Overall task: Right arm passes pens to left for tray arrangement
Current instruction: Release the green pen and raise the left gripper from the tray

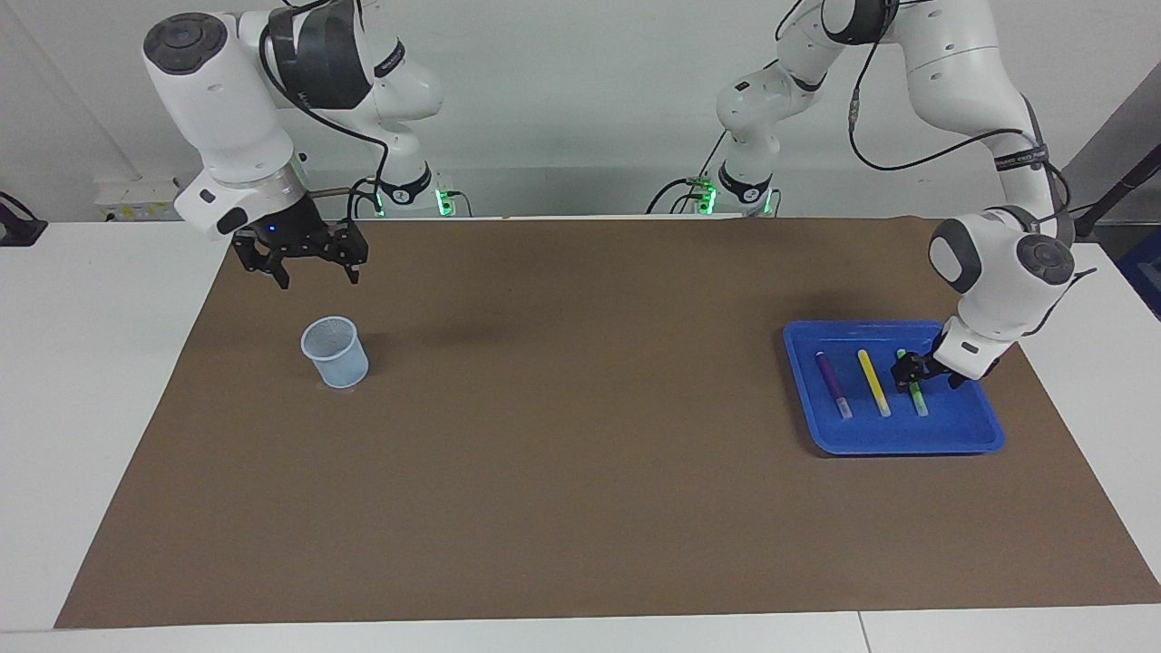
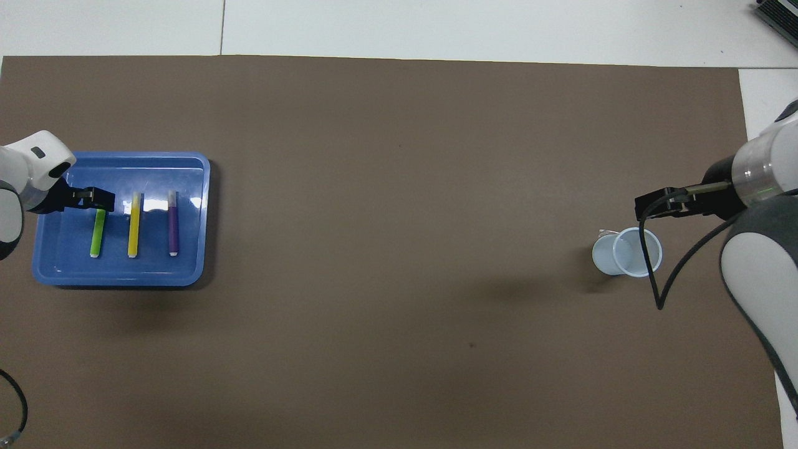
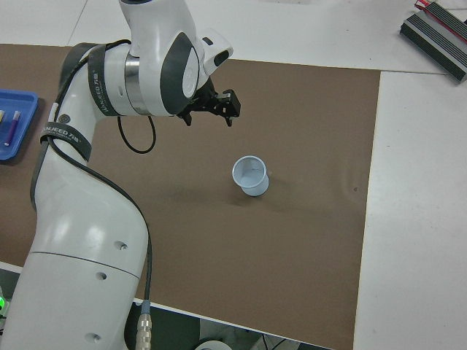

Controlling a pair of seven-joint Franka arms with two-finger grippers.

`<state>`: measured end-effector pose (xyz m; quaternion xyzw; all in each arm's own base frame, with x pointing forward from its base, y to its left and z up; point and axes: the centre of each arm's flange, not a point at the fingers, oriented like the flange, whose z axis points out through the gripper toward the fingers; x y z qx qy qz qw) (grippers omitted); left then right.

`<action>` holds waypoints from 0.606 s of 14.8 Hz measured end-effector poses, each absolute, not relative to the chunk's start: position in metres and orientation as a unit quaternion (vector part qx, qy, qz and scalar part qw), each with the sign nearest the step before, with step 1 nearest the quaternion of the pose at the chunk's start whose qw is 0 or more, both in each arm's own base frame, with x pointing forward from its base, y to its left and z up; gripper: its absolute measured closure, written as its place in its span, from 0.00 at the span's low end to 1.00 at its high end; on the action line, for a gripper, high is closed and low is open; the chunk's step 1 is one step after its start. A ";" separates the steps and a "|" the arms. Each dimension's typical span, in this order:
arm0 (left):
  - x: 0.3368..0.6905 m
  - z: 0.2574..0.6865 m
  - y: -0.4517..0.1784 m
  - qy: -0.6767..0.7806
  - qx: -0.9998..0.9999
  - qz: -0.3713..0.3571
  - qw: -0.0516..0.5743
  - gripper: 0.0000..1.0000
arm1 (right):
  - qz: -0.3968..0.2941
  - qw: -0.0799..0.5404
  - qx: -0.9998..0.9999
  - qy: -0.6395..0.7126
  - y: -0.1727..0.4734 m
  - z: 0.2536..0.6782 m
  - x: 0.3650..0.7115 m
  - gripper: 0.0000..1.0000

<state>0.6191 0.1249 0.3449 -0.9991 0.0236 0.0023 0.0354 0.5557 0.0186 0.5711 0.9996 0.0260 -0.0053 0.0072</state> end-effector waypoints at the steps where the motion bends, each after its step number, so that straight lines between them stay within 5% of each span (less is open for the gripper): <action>1: 0.621 0.360 0.124 0.023 -0.999 0.006 0.037 0.00 | -0.006 0.007 1.000 0.020 0.012 0.576 0.555 0.00; 9: 0.609 0.479 0.081 -0.049 -0.998 0.025 0.010 0.00 | -0.014 0.007 1.000 0.015 0.006 0.585 0.550 0.00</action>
